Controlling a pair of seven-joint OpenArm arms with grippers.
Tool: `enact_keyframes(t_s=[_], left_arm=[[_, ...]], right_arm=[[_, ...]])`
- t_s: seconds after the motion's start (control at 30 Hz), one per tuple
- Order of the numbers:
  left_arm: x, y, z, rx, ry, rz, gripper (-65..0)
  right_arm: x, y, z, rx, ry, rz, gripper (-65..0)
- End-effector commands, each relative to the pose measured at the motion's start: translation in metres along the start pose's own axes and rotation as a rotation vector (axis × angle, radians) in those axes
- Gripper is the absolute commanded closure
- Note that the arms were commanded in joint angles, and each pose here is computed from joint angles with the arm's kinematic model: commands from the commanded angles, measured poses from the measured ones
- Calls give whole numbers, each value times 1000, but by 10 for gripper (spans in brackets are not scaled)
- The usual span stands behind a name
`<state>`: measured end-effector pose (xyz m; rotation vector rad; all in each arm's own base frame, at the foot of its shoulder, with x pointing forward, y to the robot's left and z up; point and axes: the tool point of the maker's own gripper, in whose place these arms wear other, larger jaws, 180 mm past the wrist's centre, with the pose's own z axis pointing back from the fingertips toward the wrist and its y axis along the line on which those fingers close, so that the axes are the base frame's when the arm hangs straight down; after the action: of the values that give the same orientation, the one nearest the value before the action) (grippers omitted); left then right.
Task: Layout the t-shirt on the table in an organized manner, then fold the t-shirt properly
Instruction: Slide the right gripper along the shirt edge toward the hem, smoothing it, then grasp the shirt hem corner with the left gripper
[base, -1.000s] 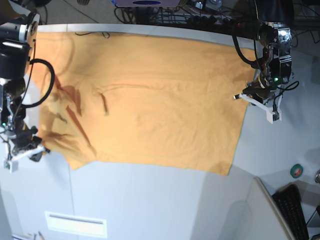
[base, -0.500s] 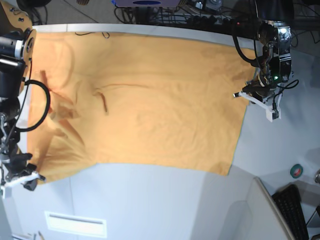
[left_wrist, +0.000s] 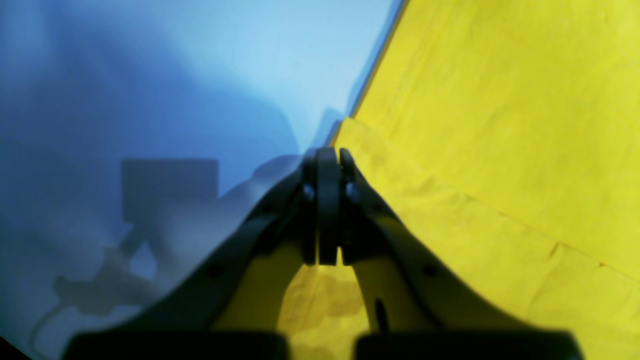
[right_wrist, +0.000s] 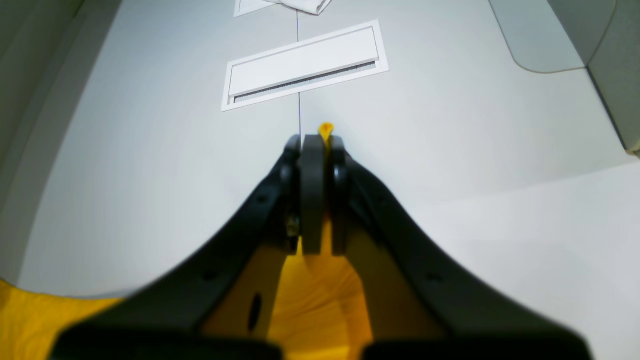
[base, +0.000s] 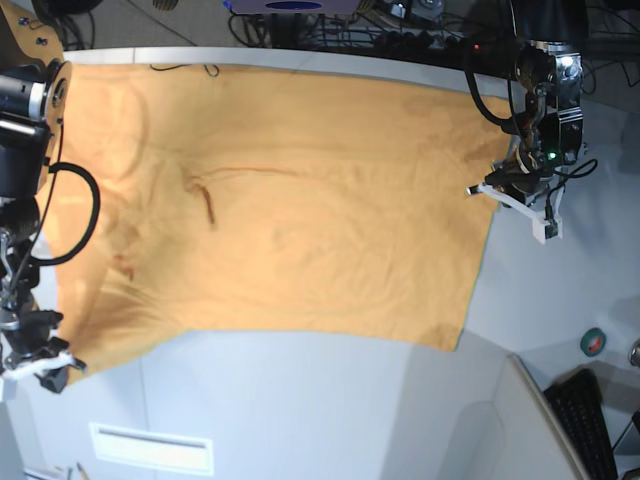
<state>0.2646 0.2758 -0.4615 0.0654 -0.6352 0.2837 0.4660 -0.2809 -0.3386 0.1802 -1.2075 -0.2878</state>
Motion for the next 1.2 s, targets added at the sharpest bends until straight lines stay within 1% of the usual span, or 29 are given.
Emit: enact_keyframes(t_s=[0.0,0.27,0.33,0.43,0.53,0.63,0.67,0.8,0.87,0.9,0.93,1.0,1.1,1.17], left_arm=[[16,2,3,3,-48,-17,0],[20,1,2,1,-51,-14,0],[32,-3,1,-7,-60,-14,0],[47,-11,-5,-19,-13,-61,0],[72,-20,-14,-27,-11,-94,0],[104,-21,-29,-18,-14,-68,0],[113,-20,-34,-13,-11,-52,-30],[138,-14,-54,7,32,24,-364],[151,-17,-60,-5,29,41,-497],[158,-20,-63,-20,16,38,-538],[162,-24,-65,-43,8,31,-556],[168,-34,-72,-84,1,-10,-551],[162,-47,-85,-89,26,-43,-530],[153,-57,-91,-91,43,-75,-530]], right_arm=[[30,3,-2,15,-81,8,0],[-6,-8,8,-4,-16,7,0],[-10,-9,9,-7,-9,7,0],[-15,-11,11,-10,3,7,0],[-17,-11,11,-10,9,7,0],[-17,-11,11,-10,11,7,0],[-17,-11,11,-10,11,7,0],[-18,-13,13,-13,12,12,0],[-19,-12,13,-12,12,11,0],[-19,-12,13,-12,12,11,0],[-19,-12,13,-11,13,10,0],[-22,-13,14,-12,17,10,0],[-22,-13,14,-12,17,10,0],[-22,-13,14,-12,17,10,0]])
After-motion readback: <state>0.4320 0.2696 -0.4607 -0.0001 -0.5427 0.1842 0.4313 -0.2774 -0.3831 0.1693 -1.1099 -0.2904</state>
